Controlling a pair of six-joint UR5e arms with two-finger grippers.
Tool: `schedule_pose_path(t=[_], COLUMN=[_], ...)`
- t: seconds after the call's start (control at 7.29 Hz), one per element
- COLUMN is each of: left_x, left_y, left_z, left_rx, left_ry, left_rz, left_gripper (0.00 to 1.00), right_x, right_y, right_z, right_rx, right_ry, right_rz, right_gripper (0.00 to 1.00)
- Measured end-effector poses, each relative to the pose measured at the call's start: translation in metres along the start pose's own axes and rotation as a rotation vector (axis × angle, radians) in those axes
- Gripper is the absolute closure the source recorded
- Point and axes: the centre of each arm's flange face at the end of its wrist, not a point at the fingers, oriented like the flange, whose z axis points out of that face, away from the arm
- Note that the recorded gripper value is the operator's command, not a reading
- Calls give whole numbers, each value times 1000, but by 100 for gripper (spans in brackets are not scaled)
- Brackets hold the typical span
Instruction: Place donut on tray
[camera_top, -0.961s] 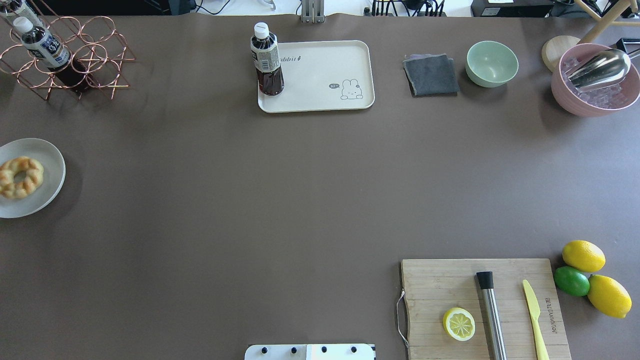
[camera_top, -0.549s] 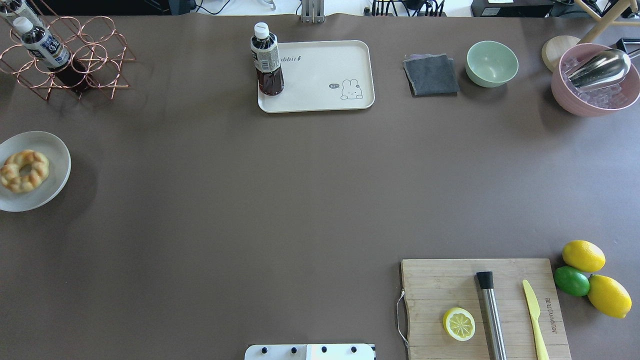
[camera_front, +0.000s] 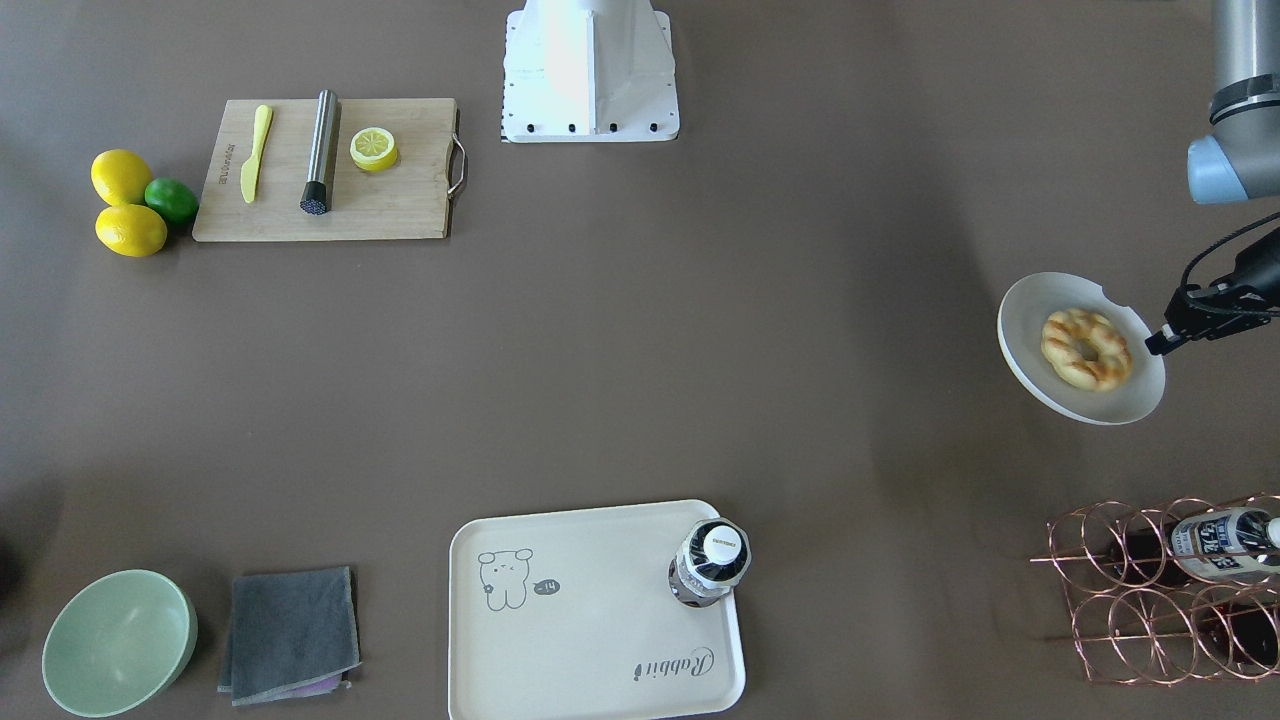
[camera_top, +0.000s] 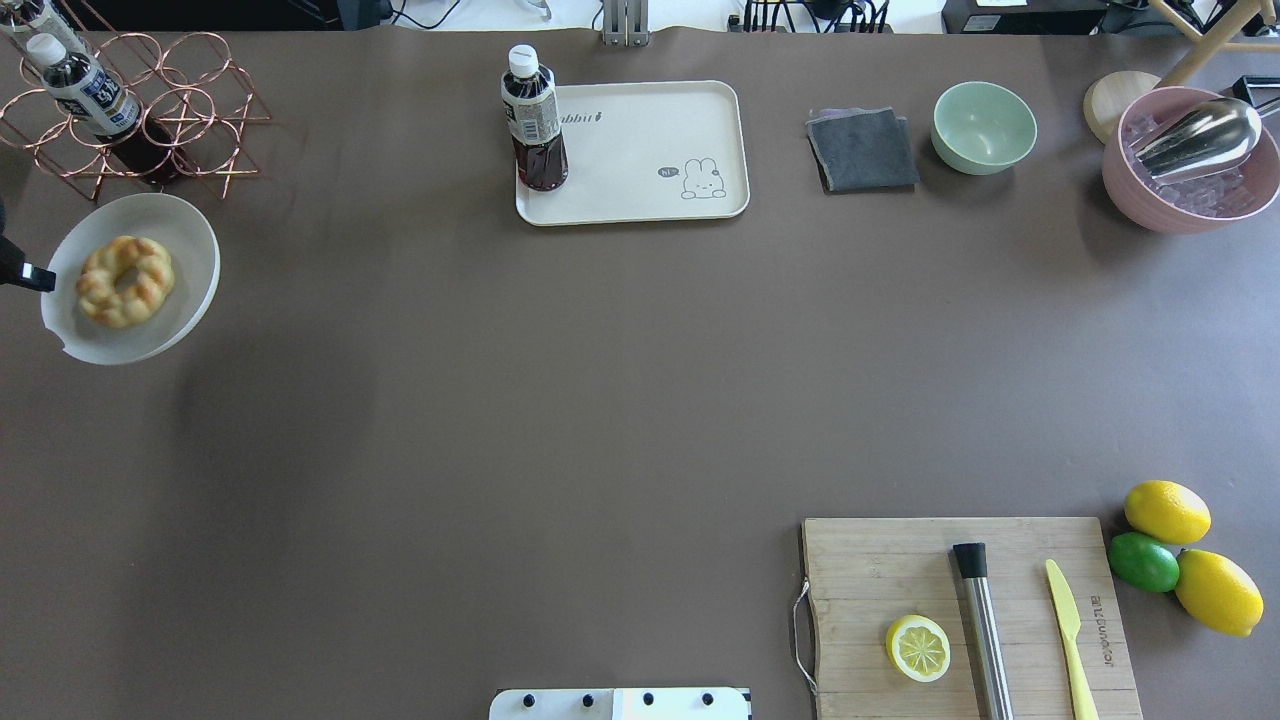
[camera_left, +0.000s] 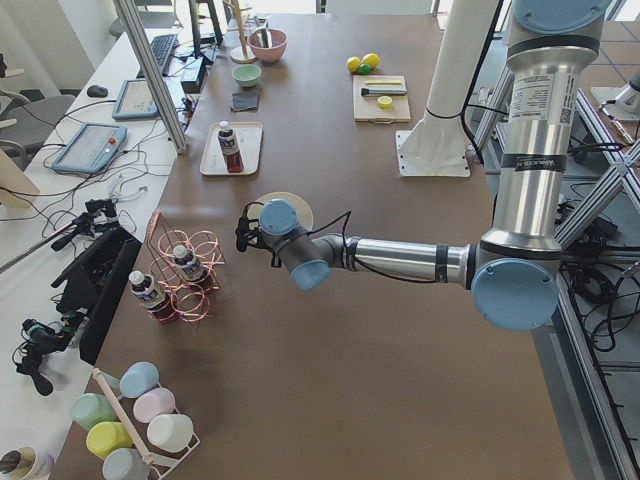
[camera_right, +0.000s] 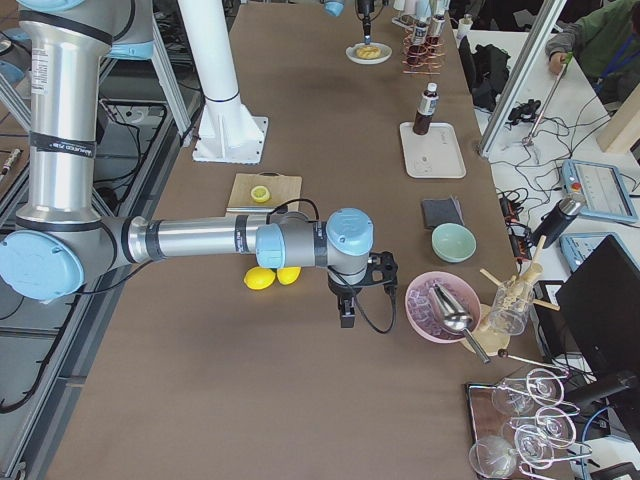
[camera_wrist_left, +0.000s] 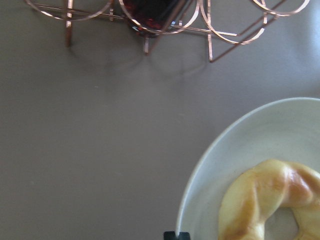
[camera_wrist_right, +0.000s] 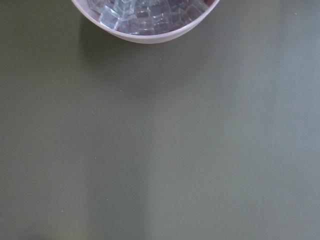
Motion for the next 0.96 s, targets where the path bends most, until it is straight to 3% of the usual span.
schedule_pose_path(t=[0.41,0.69,0.96], left_x=[134,247,361], left_y=[23,51,88], left_z=[58,76,104], left_rx=[4,-6,-15], left_ry=[8,-44,-91], left_rz=[-19,-10,-51], left_gripper=[100,100,100], right_x=[-51,-88,-137], right_y=[-20,-27,-40], right_z=[-9,-5,6], right_rx=[38,29,11], right_ry=[12,-33,-59], right_rz=[-116,-160,-151], right_gripper=[0,1,0])
